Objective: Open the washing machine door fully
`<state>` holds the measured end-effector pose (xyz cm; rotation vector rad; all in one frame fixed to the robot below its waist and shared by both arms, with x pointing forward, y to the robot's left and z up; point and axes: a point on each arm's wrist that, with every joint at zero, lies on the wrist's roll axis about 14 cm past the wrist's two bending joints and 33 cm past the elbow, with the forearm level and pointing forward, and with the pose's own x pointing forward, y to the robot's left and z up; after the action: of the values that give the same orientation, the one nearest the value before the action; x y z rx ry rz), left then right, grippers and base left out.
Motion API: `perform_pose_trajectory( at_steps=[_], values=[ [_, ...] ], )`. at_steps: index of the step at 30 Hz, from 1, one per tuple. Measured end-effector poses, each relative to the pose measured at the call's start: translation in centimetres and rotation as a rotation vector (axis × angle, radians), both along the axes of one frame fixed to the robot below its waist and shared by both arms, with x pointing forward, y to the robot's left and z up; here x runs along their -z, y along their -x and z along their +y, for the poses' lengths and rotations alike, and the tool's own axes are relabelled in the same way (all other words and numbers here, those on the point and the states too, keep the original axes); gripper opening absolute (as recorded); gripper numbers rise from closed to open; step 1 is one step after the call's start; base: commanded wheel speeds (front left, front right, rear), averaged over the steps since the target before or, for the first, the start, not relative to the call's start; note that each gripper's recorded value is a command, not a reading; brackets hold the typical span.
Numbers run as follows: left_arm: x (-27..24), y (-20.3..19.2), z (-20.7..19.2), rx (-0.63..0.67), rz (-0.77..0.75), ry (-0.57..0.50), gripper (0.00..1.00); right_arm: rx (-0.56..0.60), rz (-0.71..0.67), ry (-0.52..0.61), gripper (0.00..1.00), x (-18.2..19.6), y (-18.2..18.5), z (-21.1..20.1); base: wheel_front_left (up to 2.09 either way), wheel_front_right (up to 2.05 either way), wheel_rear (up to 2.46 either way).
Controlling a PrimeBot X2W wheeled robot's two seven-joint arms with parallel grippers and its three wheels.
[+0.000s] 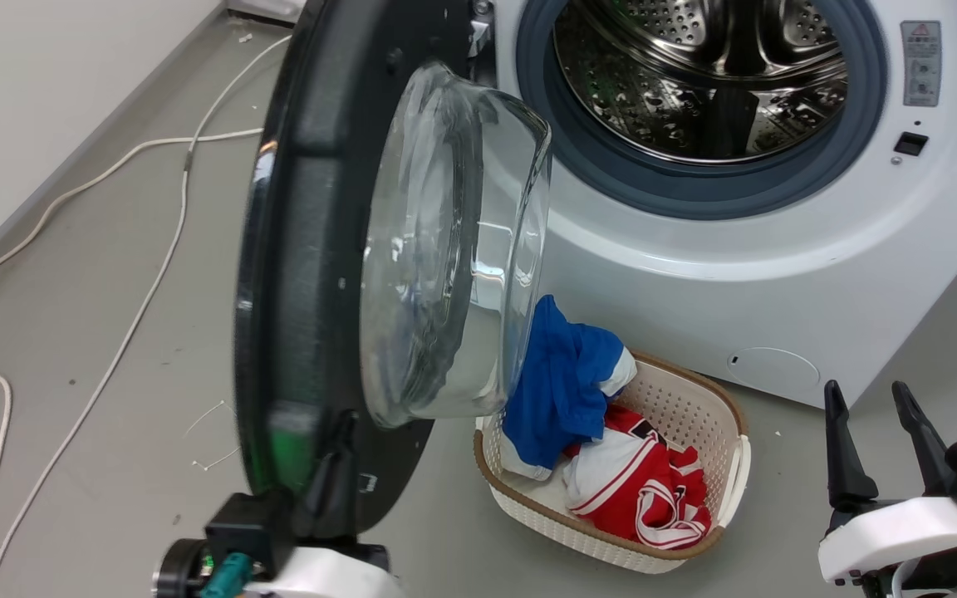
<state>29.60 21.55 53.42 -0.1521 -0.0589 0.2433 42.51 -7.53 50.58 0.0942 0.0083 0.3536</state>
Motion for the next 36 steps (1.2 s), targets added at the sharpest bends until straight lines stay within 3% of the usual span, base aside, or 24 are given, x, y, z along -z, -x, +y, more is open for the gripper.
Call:
perform_pose_trajectory(
  at_steps=[8, 23, 36],
  values=[
    [0.3, 0.4, 6.9, -0.136, 0.009, -0.051, 0.0, -0.014, -0.008, 0.017, 1.0, -0.3, -0.2, 0.4, 0.0, 0.0, 0.0],
    [-0.3, -1.7, 17.4, -0.278, 0.008, -0.091, 0.0, 0.023, 0.028, 0.033, 1.0, 1.1, -1.3, -1.1, 0.0, 0.0, 0.0],
    [0.4, -1.8, 20.7, -0.357, 0.022, -0.078, 0.0, 0.05, 0.039, 0.037, 1.0, 1.6, -1.6, -2.2, 0.0, 0.0, 0.0]
  ],
)
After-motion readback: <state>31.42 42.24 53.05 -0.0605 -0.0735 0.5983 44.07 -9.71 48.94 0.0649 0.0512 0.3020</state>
